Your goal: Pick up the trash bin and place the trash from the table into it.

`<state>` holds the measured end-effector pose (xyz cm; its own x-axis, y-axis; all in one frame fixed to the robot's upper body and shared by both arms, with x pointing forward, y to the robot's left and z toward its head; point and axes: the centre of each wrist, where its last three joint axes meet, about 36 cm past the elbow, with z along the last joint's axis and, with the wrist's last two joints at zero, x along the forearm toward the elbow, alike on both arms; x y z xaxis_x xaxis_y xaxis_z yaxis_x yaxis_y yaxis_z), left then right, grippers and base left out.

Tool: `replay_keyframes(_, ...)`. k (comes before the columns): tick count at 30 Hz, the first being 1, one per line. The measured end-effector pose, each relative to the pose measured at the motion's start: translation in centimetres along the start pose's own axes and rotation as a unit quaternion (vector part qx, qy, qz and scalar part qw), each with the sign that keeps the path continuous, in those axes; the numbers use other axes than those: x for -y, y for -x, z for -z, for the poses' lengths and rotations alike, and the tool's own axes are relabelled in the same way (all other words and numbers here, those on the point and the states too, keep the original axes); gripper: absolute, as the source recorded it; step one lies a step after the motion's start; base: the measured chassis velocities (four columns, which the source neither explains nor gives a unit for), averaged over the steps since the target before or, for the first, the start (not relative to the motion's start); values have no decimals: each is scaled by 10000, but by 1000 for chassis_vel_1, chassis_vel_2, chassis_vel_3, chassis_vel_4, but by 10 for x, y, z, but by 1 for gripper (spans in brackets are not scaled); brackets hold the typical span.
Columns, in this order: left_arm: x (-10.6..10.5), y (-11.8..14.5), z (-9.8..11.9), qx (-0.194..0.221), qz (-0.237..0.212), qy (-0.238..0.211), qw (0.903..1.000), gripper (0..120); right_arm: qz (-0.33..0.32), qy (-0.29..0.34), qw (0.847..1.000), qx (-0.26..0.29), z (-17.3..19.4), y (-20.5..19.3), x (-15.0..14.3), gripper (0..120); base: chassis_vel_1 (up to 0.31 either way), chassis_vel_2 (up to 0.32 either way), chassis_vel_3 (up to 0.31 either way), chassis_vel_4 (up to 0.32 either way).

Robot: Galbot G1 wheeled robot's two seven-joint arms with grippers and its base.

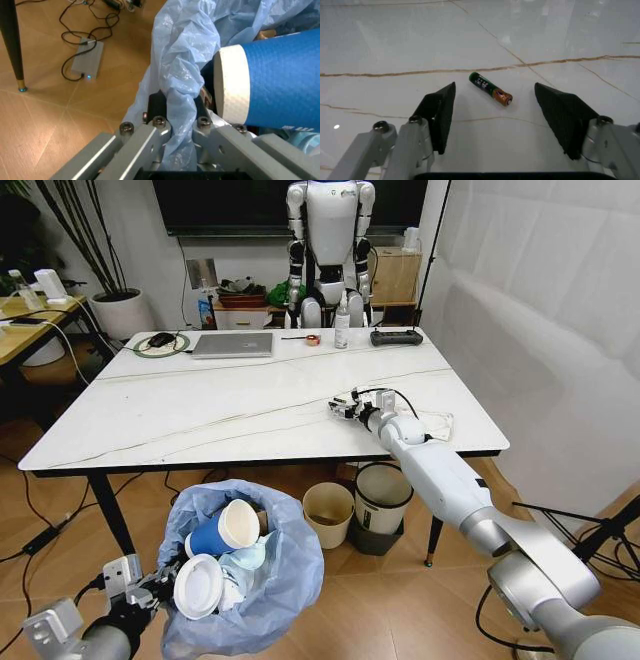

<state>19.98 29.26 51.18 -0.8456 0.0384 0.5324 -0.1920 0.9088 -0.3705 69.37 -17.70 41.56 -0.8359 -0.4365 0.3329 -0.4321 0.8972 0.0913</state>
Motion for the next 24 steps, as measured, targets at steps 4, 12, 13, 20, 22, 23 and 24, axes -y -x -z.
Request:
replay_keyframes(4,0,0,1,4,-10,2,10000,0,8,-9,10000,1,0,0,-1,48,0,0,0,0)
replay_keyframes(12,0,1,1,7,-25,6,10000,0,62,-51,10000,-3,1,-2,-3,19,0,0,0,0)
replay_keyframes(13,0,1,1,10,-31,6,10000,0,82,-60,9999,-3,1,-2,-5,15,0,0,0,0)
replay_keyframes(20,1,1,2,18,-60,1,10000,0,151,-65,9999,6,3,-4,-11,0,0,0,0,0)
replay_keyframes(22,1,1,3,19,-65,1,10000,0,156,-65,9999,11,3,-4,-11,0,0,0,0,0)
replay_keyframes(23,1,2,3,20,-67,2,10000,0,157,-59,9999,13,4,-4,-12,0,0,0,0,0)
replay_keyframes(24,1,2,3,21,-74,3,10000,0,163,-20,9999,39,7,-5,-12,0,0,0,0,0)
